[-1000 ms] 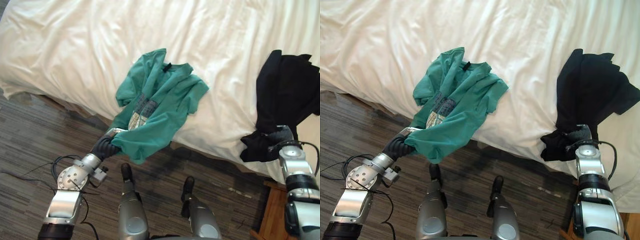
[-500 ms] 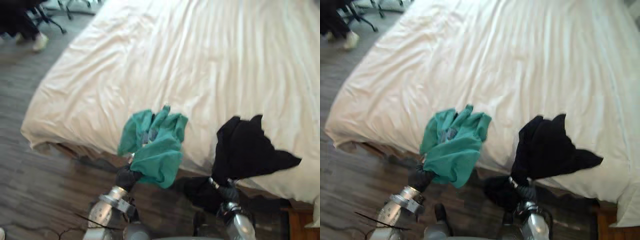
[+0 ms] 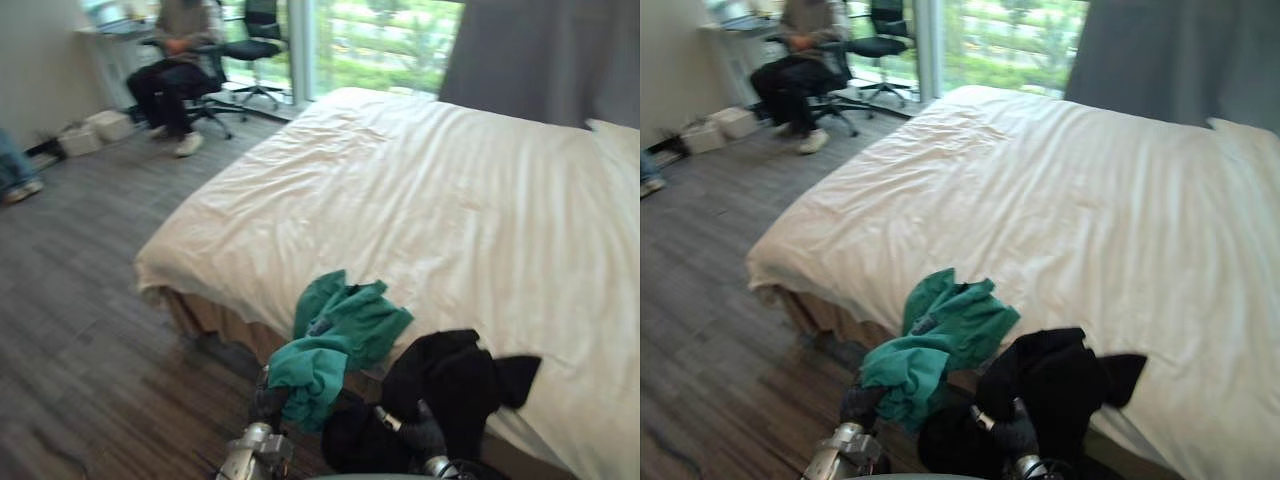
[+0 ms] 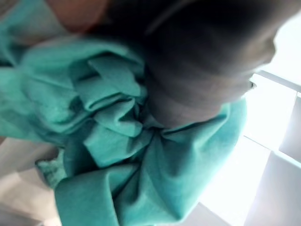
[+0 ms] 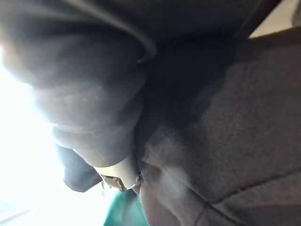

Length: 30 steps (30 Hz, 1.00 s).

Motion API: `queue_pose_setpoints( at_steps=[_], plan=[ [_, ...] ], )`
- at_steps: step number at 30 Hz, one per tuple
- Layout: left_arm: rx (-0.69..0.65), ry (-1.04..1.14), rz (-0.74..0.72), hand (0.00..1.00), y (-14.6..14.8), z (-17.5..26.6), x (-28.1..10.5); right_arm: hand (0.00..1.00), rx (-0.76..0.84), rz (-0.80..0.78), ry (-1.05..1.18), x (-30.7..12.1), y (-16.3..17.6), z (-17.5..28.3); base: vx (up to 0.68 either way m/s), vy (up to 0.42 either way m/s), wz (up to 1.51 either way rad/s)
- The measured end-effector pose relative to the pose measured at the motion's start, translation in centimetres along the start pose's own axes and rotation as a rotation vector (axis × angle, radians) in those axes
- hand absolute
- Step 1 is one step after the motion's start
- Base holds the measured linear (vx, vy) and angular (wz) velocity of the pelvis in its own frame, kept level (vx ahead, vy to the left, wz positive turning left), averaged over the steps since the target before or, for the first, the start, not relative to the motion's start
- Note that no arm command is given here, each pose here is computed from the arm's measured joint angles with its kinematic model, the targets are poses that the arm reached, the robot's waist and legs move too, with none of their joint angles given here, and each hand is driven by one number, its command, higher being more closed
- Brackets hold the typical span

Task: Tidy the bed and pick cloth on bed and put in laundry

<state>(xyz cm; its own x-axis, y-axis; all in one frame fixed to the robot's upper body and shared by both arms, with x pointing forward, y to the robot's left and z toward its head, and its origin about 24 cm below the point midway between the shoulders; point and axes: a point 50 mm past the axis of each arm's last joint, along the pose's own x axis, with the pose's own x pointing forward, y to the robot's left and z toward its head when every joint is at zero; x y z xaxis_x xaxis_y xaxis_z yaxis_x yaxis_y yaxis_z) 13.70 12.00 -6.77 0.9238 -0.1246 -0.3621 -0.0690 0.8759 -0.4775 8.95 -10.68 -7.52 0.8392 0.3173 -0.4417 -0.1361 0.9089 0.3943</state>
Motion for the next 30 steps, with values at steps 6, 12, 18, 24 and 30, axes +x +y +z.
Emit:
queue_pose_setpoints(
  at_steps=[6, 12, 18, 24, 30],
  plan=[
    [0.007, 0.176, 0.134, 1.0, 2.4, -3.3, -1.0, 1.0, 0.034, 0.001, 0.132, 1.7, -0.6, -2.5, 0.06, -0.021, 1.0],
    [0.04, 0.163, 0.127, 1.0, 3.2, -2.9, -1.2, 1.0, 0.019, -0.055, 0.181, 1.1, -0.7, -3.9, 0.0, 0.006, 1.13],
    [0.054, 0.152, 0.104, 1.0, 2.8, -2.8, -0.7, 1.0, -0.033, -0.13, 0.132, 0.4, -2.8, -3.2, 0.12, 0.097, 1.67],
    [0.117, 0.087, 0.123, 1.0, 2.8, -1.7, -0.3, 1.0, -0.182, -0.132, 0.033, 2.1, -3.2, -0.6, 0.1, 0.111, 0.84],
    [0.133, 0.085, 0.122, 1.0, 3.6, -1.3, 0.7, 1.0, -0.18, -0.112, 0.05, 1.4, -3.3, -1.5, 0.24, -0.006, 0.61]
  ],
)
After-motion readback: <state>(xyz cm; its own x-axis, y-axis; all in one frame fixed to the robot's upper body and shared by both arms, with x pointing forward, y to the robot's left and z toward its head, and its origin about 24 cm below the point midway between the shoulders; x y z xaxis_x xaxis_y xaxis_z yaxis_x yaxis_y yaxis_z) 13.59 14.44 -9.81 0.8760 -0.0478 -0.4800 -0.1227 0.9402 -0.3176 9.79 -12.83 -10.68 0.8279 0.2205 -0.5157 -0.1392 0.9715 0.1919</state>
